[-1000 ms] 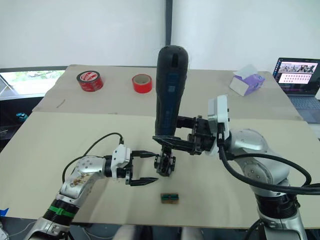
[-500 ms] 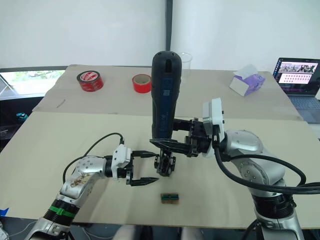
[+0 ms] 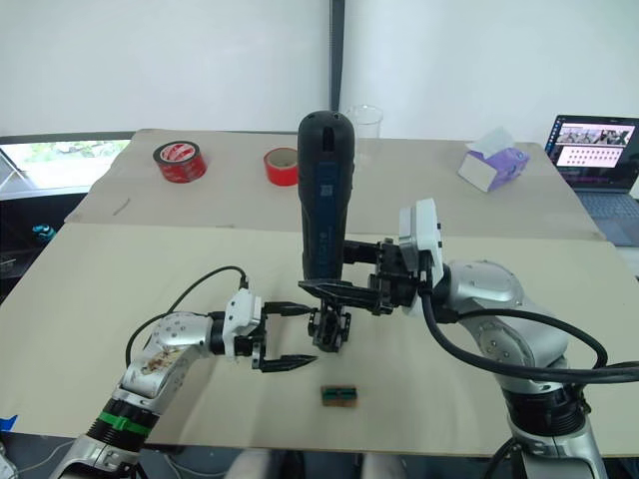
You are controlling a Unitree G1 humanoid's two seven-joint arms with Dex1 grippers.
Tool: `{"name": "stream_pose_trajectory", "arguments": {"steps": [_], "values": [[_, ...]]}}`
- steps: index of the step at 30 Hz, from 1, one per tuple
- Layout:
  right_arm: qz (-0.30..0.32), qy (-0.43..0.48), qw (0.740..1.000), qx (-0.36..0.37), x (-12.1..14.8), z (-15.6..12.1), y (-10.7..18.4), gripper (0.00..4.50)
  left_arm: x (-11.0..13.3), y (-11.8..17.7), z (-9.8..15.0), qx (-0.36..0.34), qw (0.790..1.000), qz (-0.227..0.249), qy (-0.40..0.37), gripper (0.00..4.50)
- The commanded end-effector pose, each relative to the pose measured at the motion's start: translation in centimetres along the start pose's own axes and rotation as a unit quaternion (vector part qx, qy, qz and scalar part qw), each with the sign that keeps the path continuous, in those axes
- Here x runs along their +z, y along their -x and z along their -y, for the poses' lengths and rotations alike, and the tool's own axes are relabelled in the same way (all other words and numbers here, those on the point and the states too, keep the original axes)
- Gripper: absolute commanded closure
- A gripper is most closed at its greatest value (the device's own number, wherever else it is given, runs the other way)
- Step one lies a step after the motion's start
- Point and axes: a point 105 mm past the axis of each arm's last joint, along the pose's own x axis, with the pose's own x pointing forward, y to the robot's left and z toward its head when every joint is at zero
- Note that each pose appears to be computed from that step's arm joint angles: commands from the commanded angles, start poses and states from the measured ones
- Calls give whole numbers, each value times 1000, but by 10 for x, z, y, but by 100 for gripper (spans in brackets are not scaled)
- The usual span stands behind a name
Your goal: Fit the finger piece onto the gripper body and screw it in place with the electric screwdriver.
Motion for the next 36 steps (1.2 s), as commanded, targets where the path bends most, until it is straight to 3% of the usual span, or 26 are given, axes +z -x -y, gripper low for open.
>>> {"name": "stream_pose_trajectory", "arguments": {"steps": [1, 36], "values": [[20, 30, 999, 12, 17, -3, -2, 257, 7, -3, 3, -7, 1000, 7, -15, 0], [1, 21, 1000, 11, 8, -3, -2, 257, 9, -5, 5, -7, 1000, 7, -12, 0]]}}
